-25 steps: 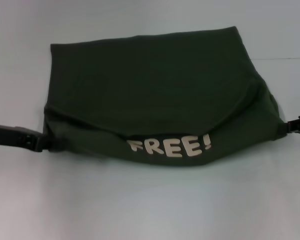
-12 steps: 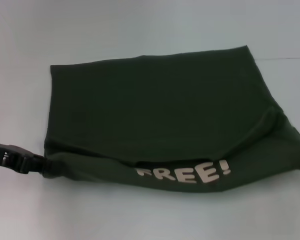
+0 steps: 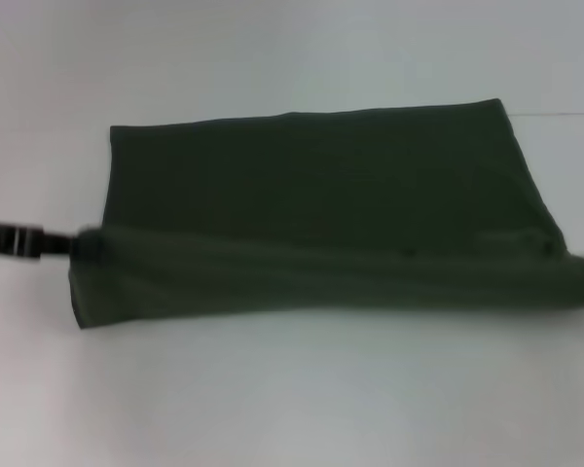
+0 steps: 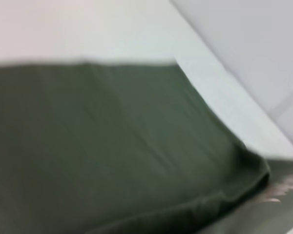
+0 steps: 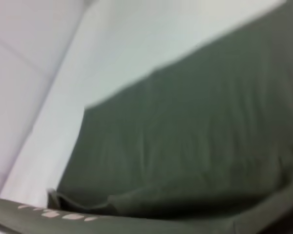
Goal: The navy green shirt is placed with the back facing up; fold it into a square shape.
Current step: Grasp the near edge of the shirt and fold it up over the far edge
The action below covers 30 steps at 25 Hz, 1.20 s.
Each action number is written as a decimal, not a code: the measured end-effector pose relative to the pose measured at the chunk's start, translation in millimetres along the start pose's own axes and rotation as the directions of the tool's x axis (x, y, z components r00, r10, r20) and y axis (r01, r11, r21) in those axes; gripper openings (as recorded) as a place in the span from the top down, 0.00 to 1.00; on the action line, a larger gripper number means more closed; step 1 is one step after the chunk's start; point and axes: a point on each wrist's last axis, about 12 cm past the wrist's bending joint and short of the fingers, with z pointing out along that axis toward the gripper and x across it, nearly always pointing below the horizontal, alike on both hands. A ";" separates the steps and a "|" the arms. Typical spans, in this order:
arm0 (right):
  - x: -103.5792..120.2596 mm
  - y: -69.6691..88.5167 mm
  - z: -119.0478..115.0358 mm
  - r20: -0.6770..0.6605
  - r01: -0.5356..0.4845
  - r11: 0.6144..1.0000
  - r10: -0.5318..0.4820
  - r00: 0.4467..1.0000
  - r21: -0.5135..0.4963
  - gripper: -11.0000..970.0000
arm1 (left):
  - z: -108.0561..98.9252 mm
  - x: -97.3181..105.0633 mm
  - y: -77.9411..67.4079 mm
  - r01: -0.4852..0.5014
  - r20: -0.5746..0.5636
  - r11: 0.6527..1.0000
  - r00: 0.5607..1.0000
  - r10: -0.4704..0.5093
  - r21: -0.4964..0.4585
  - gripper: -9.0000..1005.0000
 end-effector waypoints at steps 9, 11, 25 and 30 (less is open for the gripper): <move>-80.5 16.4 46.2 0.146 0.079 0.995 -0.087 0.985 0.057 0.97 | 31.8 -46.1 6.1 0.021 0.194 0.995 0.981 -0.001 -0.102 0.94; -96.9 21.2 58.3 0.179 0.095 0.992 -0.109 0.978 0.084 0.97 | 39.7 -55.6 8.1 0.032 0.244 0.990 0.970 0.002 -0.137 0.94; -155.5 55.9 149.5 0.301 0.174 0.932 -0.273 0.914 0.317 0.97 | 91.6 -78.6 23.7 0.140 0.422 0.907 0.906 0.045 -0.396 0.95; -157.0 61.8 174.4 0.321 0.155 0.899 -0.301 0.898 0.410 0.97 | 111.8 -77.2 25.2 0.143 0.441 0.867 0.892 0.095 -0.477 0.92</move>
